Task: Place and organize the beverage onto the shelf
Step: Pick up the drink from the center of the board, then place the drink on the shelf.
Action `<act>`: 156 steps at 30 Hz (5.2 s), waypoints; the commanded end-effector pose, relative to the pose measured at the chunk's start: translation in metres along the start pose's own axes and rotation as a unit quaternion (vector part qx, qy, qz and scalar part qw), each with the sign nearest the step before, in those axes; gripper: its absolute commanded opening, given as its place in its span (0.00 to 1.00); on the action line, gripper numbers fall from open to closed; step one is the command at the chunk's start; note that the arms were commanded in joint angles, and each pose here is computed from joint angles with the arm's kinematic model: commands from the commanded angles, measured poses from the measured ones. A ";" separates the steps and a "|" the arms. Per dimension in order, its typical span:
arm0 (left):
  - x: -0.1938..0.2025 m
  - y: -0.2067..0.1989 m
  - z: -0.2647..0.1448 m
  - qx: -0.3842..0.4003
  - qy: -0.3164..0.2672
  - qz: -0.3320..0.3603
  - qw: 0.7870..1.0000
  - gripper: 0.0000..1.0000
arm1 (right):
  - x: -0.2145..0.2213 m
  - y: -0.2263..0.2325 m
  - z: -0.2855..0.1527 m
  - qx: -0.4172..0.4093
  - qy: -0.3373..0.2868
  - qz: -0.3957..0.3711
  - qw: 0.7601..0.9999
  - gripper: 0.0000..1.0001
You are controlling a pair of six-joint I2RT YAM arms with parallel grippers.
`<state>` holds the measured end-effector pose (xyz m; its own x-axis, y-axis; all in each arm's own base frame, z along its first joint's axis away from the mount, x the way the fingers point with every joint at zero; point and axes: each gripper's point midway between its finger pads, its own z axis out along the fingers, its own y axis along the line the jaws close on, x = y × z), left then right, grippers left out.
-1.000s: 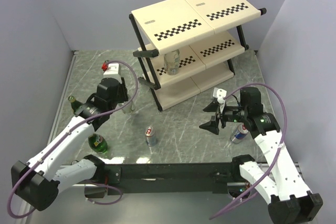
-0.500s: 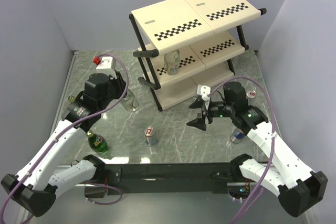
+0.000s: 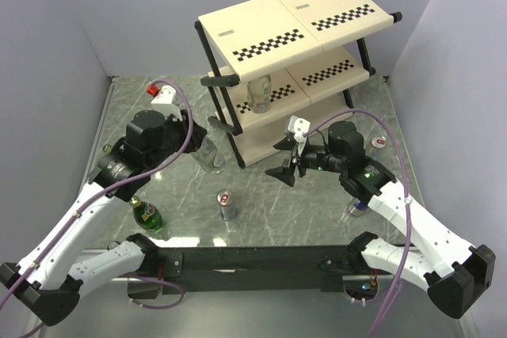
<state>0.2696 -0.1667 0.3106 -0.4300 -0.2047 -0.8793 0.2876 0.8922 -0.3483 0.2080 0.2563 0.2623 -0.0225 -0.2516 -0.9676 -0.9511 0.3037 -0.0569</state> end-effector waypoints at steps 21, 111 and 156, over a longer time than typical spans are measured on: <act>-0.044 -0.147 -0.026 0.202 -0.069 -0.050 0.976 0.00 | -0.033 0.030 -0.010 -0.017 -0.110 0.054 0.992 0.86; -0.024 -0.161 -0.057 0.218 -0.074 0.012 0.973 0.81 | -0.048 -0.040 -0.055 0.140 -0.152 0.031 0.978 0.00; 0.027 0.015 -0.006 -0.080 -0.099 0.167 0.978 0.99 | -0.146 -0.173 -0.044 0.248 -0.255 -0.019 0.934 0.00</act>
<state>0.2546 -0.1601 0.2752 -0.1887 0.0705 -0.9795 0.2593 0.9656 0.0195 0.3672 0.2038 0.3198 -0.0207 0.0597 -0.9980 -0.6892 0.7223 0.0574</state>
